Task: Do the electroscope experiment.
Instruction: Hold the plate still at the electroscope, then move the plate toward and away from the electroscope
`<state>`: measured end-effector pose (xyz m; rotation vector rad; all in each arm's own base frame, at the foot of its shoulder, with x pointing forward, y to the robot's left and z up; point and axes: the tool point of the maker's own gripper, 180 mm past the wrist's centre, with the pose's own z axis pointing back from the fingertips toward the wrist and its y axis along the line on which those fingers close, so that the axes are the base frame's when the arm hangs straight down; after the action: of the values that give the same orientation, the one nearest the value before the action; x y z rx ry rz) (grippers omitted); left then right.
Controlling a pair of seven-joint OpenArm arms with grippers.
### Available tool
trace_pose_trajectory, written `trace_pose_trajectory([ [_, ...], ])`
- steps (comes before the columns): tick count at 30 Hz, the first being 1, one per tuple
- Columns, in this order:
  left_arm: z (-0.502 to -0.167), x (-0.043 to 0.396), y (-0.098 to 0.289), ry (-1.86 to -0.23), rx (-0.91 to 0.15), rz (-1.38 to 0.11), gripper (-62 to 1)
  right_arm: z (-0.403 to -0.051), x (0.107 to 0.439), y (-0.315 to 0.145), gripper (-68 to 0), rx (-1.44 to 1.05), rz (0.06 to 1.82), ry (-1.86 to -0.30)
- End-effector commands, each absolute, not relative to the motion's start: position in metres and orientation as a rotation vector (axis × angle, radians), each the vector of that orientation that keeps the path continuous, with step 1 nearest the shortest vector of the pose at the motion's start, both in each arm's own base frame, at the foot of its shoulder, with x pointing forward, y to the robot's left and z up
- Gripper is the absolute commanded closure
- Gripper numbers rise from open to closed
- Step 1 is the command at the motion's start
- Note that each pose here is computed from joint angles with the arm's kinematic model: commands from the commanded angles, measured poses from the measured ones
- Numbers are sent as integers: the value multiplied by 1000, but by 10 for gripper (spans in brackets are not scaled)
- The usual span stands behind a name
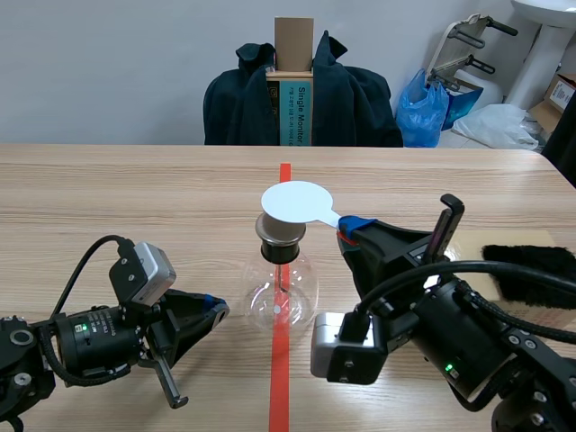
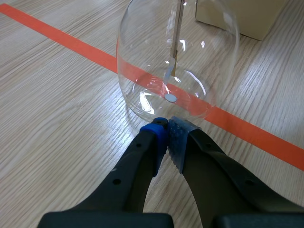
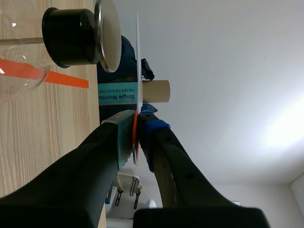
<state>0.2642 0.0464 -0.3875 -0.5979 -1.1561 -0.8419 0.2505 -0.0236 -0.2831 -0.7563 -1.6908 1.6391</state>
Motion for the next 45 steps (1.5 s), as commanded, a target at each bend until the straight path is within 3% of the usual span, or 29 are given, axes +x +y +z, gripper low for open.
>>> trace_pose_trajectory([
  [1, -378, 269, 43, -1194, -613, -837, -28, -272, 256, -25, -8, -792, 1622, -1721],
  [33, -377, 269, 44, -1196, -612, -837, -27, -272, 257, -26, -8, -799, 1615, -1714],
  [45, -377, 269, 44, -1196, -612, -837, -28, -261, 275, -51, -8, -958, 1421, -1640],
])
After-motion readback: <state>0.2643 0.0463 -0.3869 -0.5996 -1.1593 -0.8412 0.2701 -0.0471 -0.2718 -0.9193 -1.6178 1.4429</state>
